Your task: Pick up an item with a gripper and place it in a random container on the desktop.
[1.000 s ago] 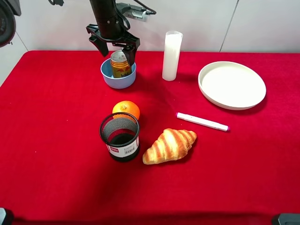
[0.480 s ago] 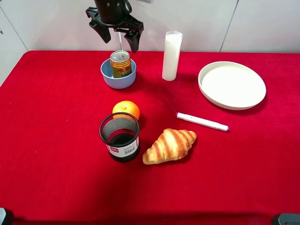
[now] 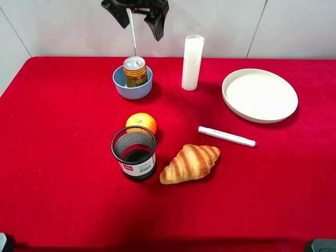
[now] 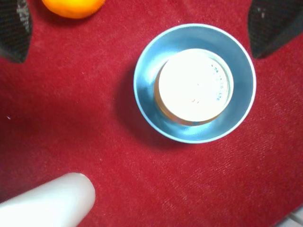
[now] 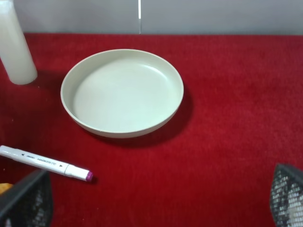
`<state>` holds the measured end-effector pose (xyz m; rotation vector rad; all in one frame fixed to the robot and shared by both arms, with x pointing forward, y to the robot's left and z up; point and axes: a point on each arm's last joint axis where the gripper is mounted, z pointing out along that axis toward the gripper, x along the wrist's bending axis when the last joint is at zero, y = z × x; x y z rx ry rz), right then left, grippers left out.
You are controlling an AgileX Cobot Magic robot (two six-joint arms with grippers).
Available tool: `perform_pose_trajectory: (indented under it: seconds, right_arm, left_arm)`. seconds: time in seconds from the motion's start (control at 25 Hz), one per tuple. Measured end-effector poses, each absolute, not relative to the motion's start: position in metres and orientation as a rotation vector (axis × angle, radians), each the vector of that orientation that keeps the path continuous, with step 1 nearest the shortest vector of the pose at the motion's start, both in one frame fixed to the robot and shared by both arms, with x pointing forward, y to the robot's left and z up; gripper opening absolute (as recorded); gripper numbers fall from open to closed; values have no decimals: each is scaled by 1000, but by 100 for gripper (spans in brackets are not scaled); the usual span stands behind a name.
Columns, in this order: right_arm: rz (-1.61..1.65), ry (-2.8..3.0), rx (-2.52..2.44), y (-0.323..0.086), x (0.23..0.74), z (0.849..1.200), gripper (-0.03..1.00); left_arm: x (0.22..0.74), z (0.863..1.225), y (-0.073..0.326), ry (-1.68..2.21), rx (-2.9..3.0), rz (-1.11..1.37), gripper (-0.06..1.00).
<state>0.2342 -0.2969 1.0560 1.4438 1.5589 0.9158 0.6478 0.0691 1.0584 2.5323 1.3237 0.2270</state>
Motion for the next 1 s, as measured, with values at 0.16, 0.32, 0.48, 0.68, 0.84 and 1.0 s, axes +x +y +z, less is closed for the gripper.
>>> perform_pose_trajectory:
  seconds: [0.16,0.32,0.48,0.68,0.84,1.0]
  right_arm:
    - [916,1559,1444,-297,234,1056,69]
    - [916,1559,1444,-297,234,1056,69]
    - [916,1559,1444,-297,234,1056,69]
    - [916,1559,1444,-297,234,1056,69]
    - [916,1559,1444,-297,234,1056,69]
    - [916,1559,1444,-297,234,1056,69]
  left_arm:
    - [630,1074,75,1314,2539,226,89]
    - [609,1084,87,1322,2554,210,89]
    - [584,1094,101,1330,2568,194,89]
    - [551,1110,120,1329,2565,193,89]
    - [524,1126,135,1318,2542,214,89]
    - [496,1139,152,1304,2517,237,89]
